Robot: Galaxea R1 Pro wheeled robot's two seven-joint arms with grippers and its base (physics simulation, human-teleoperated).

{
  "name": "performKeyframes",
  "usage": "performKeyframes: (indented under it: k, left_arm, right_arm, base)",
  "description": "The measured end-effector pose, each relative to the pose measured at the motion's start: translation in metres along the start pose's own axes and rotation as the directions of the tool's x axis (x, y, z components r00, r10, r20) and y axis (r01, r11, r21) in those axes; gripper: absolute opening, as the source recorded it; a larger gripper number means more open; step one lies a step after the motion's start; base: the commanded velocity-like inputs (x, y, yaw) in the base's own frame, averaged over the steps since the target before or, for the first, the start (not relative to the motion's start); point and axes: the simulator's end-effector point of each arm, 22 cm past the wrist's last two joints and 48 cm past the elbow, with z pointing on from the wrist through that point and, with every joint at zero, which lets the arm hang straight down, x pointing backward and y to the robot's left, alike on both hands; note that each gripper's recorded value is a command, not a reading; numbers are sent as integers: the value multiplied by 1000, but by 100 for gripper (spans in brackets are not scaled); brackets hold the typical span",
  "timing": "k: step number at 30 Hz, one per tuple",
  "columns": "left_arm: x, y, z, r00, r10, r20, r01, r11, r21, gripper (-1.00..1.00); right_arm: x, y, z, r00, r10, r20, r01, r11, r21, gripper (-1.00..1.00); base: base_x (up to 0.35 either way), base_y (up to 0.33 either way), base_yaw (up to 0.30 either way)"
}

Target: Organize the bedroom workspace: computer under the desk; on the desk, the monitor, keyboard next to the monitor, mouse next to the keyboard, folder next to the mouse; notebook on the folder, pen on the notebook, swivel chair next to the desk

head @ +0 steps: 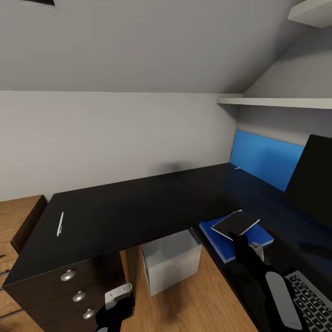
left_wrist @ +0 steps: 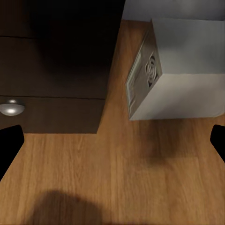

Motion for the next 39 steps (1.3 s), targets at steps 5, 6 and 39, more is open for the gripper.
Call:
performKeyframes:
  k: [5,6,39]
  left_arm:
    - [0,0,0,1000,0,0,0,1000,-1,100]
    - [0,0,0,1000,0,0,0,1000,-1,100]
    - [2,-1,-1,1000,7,-2,-7,1000,1,100]
  right_arm:
    - [0,0,0,1000,0,0,0,1000,0,-100]
    - [0,0,0,1000,0,0,0,1000,0,-100]
    - [0,0,0,1000,0,-1,0,1000,1,100]
  base:
    - [0,0,0]
    - [0,0,0]
    - [19,0,0]
